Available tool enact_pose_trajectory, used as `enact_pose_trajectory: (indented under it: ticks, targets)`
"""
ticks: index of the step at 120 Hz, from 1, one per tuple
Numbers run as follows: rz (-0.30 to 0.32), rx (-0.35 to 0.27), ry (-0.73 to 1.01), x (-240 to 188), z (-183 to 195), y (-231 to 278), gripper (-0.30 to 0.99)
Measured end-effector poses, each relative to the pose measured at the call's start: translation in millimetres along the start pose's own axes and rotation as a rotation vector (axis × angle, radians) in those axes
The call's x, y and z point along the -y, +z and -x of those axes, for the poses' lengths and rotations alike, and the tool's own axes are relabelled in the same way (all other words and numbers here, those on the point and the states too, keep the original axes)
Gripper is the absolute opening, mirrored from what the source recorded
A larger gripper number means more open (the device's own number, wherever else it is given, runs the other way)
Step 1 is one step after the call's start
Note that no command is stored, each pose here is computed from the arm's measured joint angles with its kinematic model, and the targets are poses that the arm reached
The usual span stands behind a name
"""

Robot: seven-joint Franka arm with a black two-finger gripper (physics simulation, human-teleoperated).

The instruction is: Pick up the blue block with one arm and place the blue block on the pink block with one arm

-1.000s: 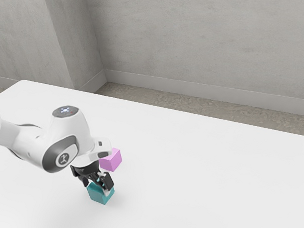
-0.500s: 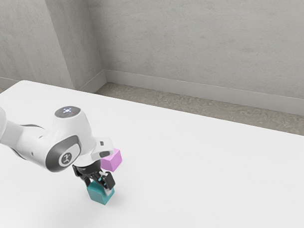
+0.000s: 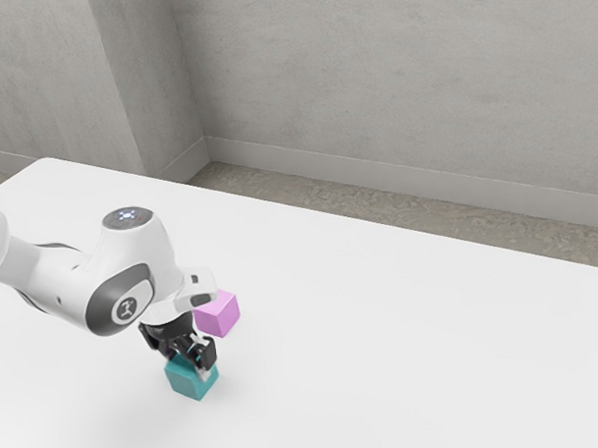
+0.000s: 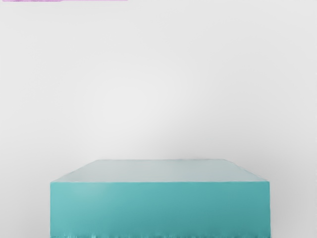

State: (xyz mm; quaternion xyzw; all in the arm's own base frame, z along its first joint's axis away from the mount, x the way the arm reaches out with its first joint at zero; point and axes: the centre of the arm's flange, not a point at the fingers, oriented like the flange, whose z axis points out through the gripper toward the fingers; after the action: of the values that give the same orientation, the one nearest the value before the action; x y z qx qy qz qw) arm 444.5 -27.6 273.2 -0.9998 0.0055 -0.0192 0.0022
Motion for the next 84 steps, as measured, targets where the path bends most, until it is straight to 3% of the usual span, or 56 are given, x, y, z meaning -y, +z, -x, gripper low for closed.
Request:
enact_pose_trajectory:
  ticks: [52, 84]
  targets:
    - [-0.018, -0.08, -0.018, -3.1, 2.0, -66.5, 0.17]
    - [-0.076, -0.111, -0.087, 43.5, -21.7, -105.4, 0.14]
